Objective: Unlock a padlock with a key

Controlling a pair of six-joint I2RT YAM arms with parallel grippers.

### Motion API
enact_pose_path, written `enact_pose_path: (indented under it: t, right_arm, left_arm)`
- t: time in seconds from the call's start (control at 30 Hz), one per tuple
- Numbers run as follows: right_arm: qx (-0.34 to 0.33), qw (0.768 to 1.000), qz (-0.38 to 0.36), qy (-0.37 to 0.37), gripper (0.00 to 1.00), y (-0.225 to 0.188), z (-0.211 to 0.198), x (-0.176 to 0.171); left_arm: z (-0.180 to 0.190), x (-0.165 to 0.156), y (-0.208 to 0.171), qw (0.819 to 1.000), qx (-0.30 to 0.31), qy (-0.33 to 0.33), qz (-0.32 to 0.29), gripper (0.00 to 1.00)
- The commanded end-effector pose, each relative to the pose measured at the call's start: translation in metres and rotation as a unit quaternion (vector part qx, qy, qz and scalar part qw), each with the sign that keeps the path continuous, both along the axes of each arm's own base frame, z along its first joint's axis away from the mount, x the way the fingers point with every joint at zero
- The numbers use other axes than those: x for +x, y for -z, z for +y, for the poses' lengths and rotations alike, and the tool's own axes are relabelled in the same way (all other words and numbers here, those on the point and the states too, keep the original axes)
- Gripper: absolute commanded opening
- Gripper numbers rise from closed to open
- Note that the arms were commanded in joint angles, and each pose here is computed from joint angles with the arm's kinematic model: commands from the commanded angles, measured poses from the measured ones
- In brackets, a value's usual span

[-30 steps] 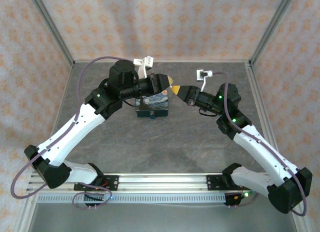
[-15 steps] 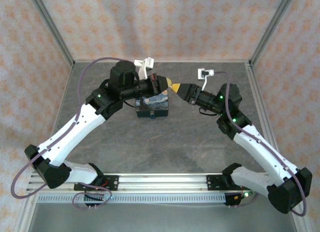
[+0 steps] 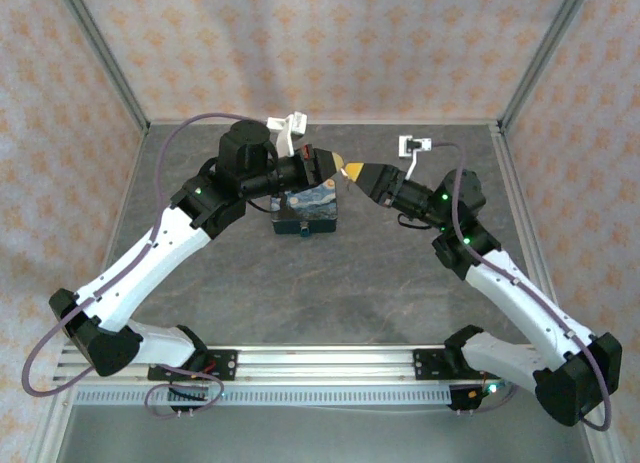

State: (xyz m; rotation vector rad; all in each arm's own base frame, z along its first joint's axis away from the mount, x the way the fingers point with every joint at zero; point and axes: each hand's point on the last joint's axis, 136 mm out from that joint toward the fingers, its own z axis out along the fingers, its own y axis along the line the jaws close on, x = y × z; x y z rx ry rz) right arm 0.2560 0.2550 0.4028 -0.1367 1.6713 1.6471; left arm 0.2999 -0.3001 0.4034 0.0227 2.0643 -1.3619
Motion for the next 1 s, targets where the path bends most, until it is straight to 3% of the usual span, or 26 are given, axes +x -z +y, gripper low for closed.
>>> enact_pose_path:
  t: [0.0, 0.17, 0.5, 0.67, 0.73, 0.9, 0.97]
  right_arm:
    - [0.008, 1.000, -0.014, -0.002, 0.46, -0.004, 0.000, 0.001]
    - [0.017, 1.000, -0.017, -0.017, 0.29, -0.009, 0.004, -0.001]
    - [0.019, 0.999, -0.009, -0.025, 0.29, -0.005, 0.006, -0.001]
    - [0.018, 0.999, -0.006, -0.031, 0.37, -0.002, 0.009, -0.003]
    - [0.018, 0.999, -0.005, -0.031, 0.31, -0.002, 0.010, -0.003]
    - [0.014, 0.999, 0.002, -0.039, 0.30, 0.001, 0.014, -0.003]
    - [0.015, 0.999, 0.002, -0.036, 0.25, 0.002, 0.013, -0.002]
  left_arm:
    - [0.002, 0.001, -0.014, 1.000, -0.017, -0.005, -0.021, 0.00]
    - [0.002, 0.004, -0.014, 1.000, -0.018, -0.011, -0.021, 0.00]
    - [0.005, 0.008, -0.013, 0.999, -0.019, -0.024, -0.023, 0.00]
    - [0.006, 0.008, -0.014, 0.999, -0.022, -0.028, -0.024, 0.00]
    - [0.006, 0.007, -0.014, 0.999, -0.023, -0.028, -0.023, 0.00]
    - [0.010, 0.007, -0.014, 0.999, -0.025, -0.036, -0.025, 0.00]
    - [0.011, 0.007, -0.014, 0.999, -0.024, -0.039, -0.027, 0.00]
